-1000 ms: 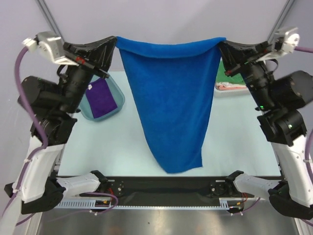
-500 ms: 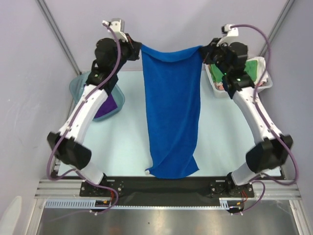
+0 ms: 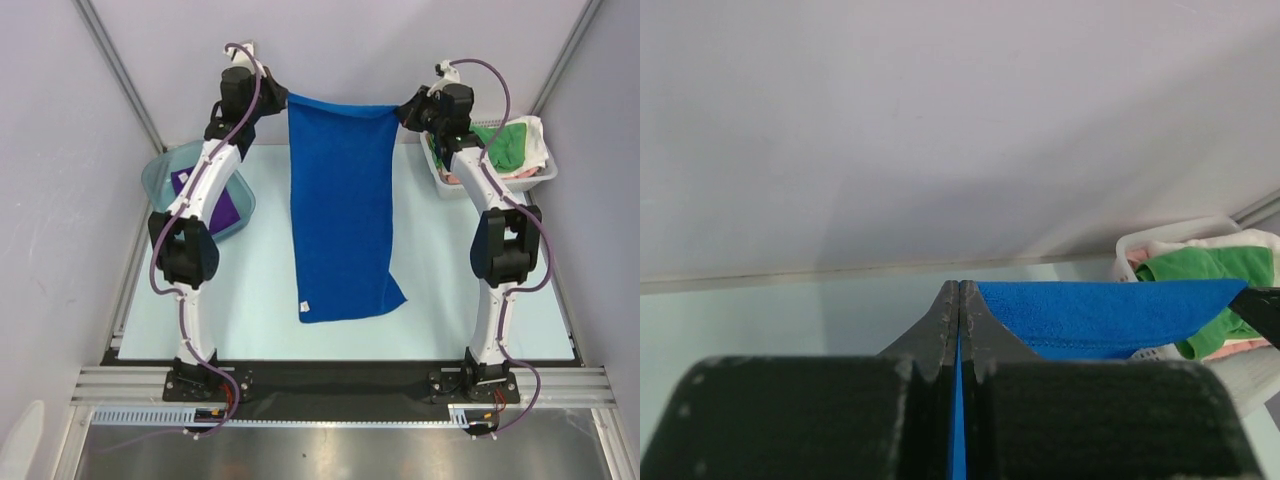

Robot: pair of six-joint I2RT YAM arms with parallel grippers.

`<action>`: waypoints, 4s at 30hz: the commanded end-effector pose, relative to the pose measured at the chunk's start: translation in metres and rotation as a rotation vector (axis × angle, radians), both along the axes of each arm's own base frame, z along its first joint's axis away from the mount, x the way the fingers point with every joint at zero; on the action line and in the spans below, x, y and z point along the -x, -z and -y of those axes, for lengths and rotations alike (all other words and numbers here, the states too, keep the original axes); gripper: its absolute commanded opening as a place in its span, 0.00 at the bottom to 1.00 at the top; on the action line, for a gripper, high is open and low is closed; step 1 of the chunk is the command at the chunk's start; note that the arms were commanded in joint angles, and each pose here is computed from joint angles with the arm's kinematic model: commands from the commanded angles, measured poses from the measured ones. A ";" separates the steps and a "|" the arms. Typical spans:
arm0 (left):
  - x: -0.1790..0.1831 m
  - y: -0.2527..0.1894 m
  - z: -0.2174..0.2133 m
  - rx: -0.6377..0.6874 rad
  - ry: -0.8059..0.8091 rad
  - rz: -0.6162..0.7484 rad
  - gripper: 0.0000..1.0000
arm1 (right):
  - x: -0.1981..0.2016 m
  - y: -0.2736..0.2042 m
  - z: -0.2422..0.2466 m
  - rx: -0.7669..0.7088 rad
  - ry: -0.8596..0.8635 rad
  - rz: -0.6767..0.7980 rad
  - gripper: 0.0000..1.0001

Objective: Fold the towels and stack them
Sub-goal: Flatten out the crumpled towel, then fold the towel

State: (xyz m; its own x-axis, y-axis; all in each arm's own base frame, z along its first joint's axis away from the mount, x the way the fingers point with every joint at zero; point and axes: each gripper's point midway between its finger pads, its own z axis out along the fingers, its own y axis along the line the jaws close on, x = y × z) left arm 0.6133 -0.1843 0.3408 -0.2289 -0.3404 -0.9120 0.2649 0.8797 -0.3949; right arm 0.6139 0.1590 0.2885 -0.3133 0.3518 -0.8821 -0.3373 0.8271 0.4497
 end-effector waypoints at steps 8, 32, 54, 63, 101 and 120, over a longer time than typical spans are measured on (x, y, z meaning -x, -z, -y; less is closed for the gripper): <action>0.001 -0.009 -0.001 0.057 0.004 -0.012 0.00 | -0.008 -0.042 0.005 -0.054 0.012 0.062 0.00; -0.020 -0.007 -0.003 0.058 -0.128 0.128 0.00 | -0.051 -0.036 0.001 -0.122 0.004 0.087 0.00; 0.124 0.132 0.028 0.135 0.077 -0.339 0.00 | 0.109 0.100 0.008 -0.153 -0.027 -0.527 0.00; 0.198 0.180 0.037 0.100 0.119 -0.477 0.00 | 0.184 0.151 0.008 -0.178 -0.032 -0.689 0.00; 0.372 0.227 0.032 0.139 0.234 -0.620 0.00 | 0.323 0.187 0.020 -0.061 -0.030 -0.830 0.00; 0.410 0.240 0.019 0.144 0.241 -0.671 0.00 | 0.351 0.183 0.025 -0.045 -0.031 -0.834 0.00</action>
State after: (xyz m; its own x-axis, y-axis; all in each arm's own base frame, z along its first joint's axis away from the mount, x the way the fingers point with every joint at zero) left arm 0.2136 -0.2050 0.1055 -0.7931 -0.3126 -0.5228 0.1211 0.7602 -0.6383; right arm 0.2727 0.1349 0.1041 -0.8614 0.3801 -0.3370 0.1137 0.7909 0.6013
